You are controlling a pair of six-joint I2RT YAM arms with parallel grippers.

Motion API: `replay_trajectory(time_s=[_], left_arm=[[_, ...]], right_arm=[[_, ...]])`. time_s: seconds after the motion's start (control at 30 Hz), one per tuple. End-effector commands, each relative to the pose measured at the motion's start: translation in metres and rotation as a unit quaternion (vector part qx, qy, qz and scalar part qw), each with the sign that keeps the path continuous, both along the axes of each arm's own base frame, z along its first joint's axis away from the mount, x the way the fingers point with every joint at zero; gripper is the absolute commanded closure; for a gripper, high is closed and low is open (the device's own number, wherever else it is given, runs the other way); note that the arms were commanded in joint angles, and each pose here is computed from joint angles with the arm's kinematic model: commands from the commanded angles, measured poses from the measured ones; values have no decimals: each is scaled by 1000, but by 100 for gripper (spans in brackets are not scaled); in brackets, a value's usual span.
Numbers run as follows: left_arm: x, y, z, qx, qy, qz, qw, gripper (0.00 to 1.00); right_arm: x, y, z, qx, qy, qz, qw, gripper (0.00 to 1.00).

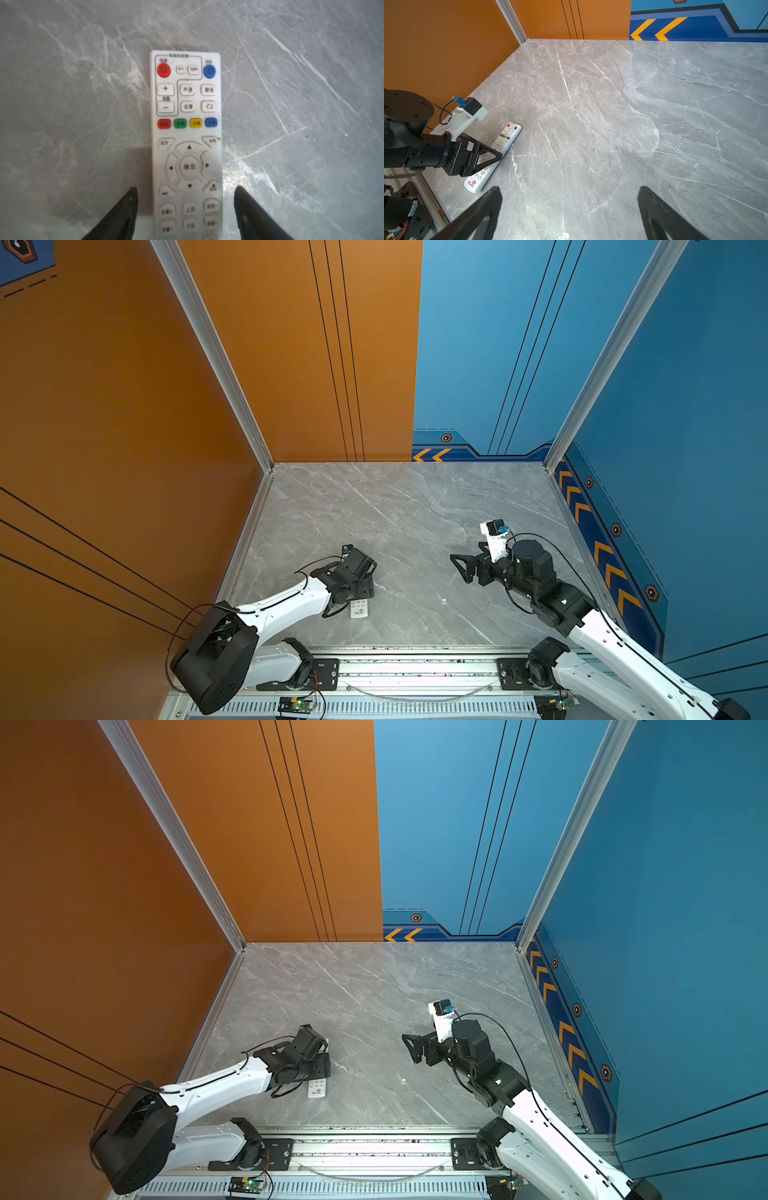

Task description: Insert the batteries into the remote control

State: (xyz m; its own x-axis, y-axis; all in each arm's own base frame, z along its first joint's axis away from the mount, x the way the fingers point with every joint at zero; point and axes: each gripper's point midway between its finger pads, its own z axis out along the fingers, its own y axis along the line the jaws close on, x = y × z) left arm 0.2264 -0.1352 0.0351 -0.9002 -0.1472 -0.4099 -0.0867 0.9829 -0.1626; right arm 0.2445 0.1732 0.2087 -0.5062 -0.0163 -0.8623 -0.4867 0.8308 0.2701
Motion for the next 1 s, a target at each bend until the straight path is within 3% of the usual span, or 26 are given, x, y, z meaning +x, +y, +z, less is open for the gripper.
replay_trajectory(time_s=[0.0, 0.13, 0.27, 0.43, 0.6, 0.8, 0.97], left_arm=[[0, 8, 14, 16, -12, 1, 1000, 15], [6, 17, 36, 22, -35, 2, 999, 1], [13, 33, 57, 28, -61, 9, 998, 2], [25, 70, 83, 45, -122, 62, 989, 2], [32, 113, 99, 73, -150, 120, 979, 2], [37, 155, 115, 154, -199, 171, 953, 2], [41, 170, 116, 170, -230, 186, 940, 2]], right_arm=[[-2, -5, -1, -2, 0, -3, 1000, 0], [3, -18, -5, -20, 1, -27, 999, 0], [10, -31, -13, -43, 6, -52, 998, 0], [21, -45, -23, -80, 13, -78, 994, 0], [39, -77, -31, -116, 8, -157, 981, 0], [60, -114, -37, -98, 4, -241, 966, 0], [73, -141, -45, -90, 2, -305, 948, 0]])
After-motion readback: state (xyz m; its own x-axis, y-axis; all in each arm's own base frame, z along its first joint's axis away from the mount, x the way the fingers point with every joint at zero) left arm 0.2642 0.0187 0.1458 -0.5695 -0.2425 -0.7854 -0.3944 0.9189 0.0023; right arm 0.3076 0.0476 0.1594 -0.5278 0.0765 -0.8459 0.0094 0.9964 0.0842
